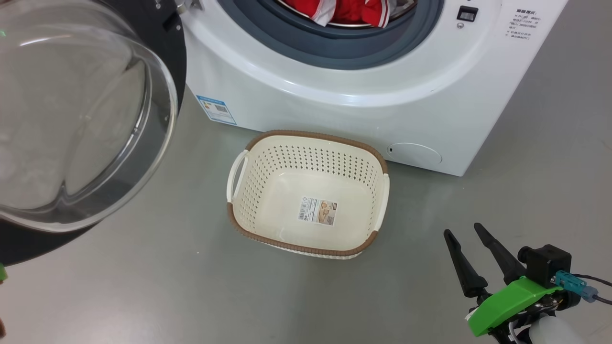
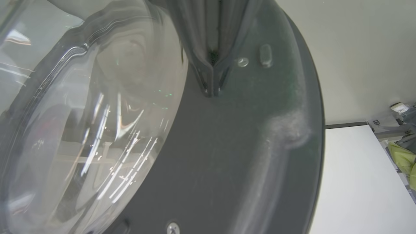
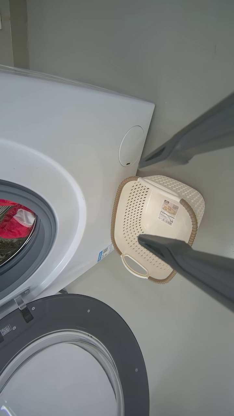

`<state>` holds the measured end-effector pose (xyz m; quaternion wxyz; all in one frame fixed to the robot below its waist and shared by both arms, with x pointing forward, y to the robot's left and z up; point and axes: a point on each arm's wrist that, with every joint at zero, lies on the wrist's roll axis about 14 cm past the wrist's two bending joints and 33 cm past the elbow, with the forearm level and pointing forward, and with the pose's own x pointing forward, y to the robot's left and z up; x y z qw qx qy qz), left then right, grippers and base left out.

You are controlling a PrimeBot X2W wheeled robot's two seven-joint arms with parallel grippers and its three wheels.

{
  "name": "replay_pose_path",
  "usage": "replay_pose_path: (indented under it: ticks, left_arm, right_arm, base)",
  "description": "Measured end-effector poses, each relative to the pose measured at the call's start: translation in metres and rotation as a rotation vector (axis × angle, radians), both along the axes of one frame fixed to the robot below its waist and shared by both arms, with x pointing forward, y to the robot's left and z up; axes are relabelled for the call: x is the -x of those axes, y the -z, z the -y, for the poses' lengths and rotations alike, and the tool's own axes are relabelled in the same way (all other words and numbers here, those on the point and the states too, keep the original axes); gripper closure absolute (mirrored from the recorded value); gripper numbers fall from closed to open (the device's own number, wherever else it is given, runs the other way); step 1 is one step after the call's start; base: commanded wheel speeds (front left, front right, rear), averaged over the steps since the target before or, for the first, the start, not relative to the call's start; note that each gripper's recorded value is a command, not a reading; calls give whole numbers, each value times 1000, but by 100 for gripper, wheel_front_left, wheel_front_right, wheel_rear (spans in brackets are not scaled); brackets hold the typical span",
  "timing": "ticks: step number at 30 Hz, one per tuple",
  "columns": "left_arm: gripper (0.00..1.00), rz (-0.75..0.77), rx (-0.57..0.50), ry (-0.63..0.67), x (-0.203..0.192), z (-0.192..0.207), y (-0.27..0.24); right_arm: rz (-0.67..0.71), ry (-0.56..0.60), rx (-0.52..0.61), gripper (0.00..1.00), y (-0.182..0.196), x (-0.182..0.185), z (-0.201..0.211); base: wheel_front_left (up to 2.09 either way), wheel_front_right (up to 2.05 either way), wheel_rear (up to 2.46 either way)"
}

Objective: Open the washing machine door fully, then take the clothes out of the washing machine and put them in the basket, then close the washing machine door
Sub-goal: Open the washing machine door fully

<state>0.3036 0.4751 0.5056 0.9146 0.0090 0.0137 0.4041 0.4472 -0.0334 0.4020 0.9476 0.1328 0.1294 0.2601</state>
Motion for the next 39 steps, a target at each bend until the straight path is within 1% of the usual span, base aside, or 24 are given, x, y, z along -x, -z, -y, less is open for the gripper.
replay_pose_path:
  ticks: [10, 17, 22, 23, 24, 26, 28, 29, 30, 35, 39]
  left_arm:
    - [100, 18, 34, -20, -1, -5, 2]
    - [100, 59, 67, 11, 0, 4, 2]
    - [100, 73, 83, 45, 8, 15, 6]
    - [96, 77, 92, 56, 9, 20, 8]
    - [88, 77, 102, 71, 9, 27, 12]
    - [67, 85, 121, 82, 11, 37, 17]
    - [51, 97, 128, 102, 12, 46, 18]
    - [16, 104, 128, 107, 13, 50, 17]
    - [0, 107, 128, 114, 14, 53, 17]
    - [0, 122, 150, 145, 16, 71, 22]
    - [0, 135, 168, 227, 5, 96, 24]
  right_arm:
    - [6, 4, 1, 0, -2, -1, 1]
    - [31, -1, 0, 0, -12, -1, -1]
    - [55, -1, -1, 0, -23, 1, -1]
    - [60, -1, -2, 0, -25, 2, -2]
    - [64, -1, -2, 0, -28, 3, -2]
    - [74, -1, -4, 0, -32, 4, -3]
    - [81, -2, -6, 0, -36, 5, -3]
    - [85, -2, -7, 0, -37, 6, -4]
    - [88, -2, -7, 0, -39, 7, -3]
    - [94, 7, -1, 0, -42, 12, 2]
    - [107, 24, 0, 0, -47, 12, 8]
  base:
    - [0, 0, 0]
    - [0, 0, 0]
    - [0, 0, 0]
    - [0, 0, 0]
    - [0, 0, 0]
    - [0, 0, 0]
    - [0, 0, 0]
    - [0, 0, 0]
    - [0, 0, 0]
    - [0, 0, 0]
    - [0, 0, 0]
